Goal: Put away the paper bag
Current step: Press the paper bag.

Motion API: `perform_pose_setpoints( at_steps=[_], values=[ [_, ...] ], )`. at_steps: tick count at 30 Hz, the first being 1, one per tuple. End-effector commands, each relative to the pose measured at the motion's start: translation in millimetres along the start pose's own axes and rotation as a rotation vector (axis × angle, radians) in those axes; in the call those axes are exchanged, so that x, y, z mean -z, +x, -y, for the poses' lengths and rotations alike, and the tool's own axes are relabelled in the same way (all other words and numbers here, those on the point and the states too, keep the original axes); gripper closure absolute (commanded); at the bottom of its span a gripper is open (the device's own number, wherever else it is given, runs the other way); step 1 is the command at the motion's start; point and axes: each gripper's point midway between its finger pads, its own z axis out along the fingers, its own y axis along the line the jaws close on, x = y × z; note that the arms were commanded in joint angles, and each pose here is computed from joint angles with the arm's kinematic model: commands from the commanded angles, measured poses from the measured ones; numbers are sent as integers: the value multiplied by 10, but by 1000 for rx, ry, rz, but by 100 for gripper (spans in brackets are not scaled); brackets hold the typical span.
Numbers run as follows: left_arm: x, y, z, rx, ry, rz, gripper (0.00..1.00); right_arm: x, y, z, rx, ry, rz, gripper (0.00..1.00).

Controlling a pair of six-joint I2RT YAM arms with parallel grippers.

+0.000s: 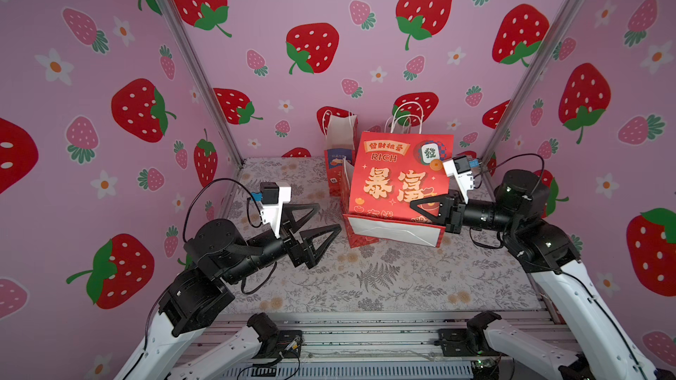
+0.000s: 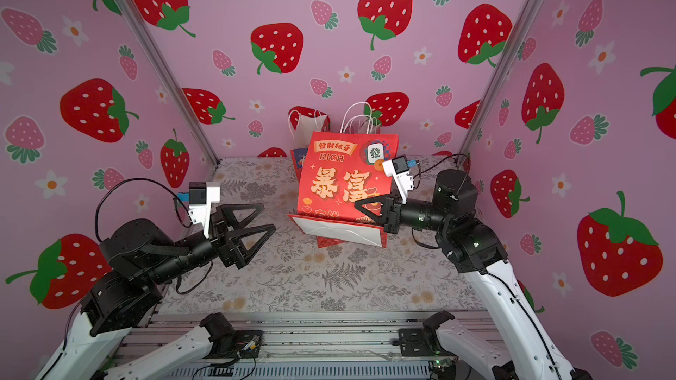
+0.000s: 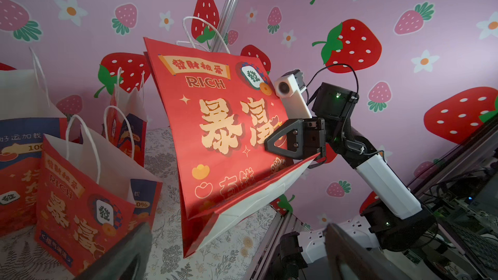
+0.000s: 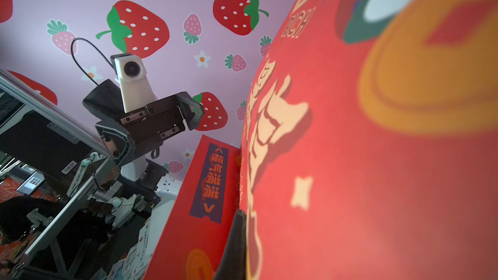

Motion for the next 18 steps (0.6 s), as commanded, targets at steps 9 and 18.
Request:
perform_pose_setpoints(
  at_steps=[9, 18],
  values=[
    [-318, 325, -152, 2, 7, -121, 1, 115, -278, -296, -11, -84, 106, 100],
    [-474, 200, 10, 16, 116, -87, 1, 13, -204, -510, -57, -294, 1, 100]
  ],
)
